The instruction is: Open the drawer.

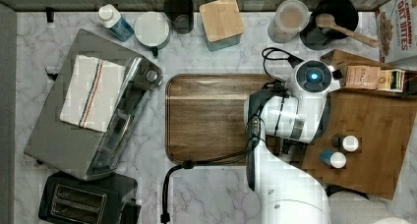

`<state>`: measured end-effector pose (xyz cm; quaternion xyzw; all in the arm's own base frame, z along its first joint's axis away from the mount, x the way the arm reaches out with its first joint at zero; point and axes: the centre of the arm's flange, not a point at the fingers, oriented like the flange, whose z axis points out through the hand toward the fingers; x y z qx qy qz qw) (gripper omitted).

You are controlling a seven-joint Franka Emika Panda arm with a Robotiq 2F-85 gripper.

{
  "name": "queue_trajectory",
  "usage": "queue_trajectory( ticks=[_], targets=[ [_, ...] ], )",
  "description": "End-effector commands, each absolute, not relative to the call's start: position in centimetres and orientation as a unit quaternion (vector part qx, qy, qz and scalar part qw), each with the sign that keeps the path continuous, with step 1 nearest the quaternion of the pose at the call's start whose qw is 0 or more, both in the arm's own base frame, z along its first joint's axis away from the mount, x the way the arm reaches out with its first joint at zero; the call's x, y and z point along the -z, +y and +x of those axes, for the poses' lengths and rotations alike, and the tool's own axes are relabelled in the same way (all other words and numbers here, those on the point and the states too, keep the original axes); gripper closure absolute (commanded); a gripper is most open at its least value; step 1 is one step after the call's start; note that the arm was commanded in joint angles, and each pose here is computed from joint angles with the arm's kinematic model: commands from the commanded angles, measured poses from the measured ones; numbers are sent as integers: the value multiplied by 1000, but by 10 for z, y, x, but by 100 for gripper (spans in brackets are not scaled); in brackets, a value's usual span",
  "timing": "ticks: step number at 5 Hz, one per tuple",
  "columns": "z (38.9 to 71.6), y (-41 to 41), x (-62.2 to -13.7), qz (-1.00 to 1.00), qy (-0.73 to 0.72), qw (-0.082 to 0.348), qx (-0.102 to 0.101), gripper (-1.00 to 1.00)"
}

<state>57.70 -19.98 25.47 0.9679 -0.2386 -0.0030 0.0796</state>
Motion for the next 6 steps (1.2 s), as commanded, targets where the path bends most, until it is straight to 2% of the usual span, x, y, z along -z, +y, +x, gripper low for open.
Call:
queue_trajectory(
  ticks=[1,2,3,4,6],
  targets=[
    [591,-209,-244,969,-240,62,-1,-100],
    [596,-169,-265,963,-262,57,-13,-100],
    [608,-140,-263,978,-203,36,-25,-100],
    [630,-89,-267,987,-148,31,-54,-100],
    [664,40,-295,989,-133,18,-65,-100]
  ],
)
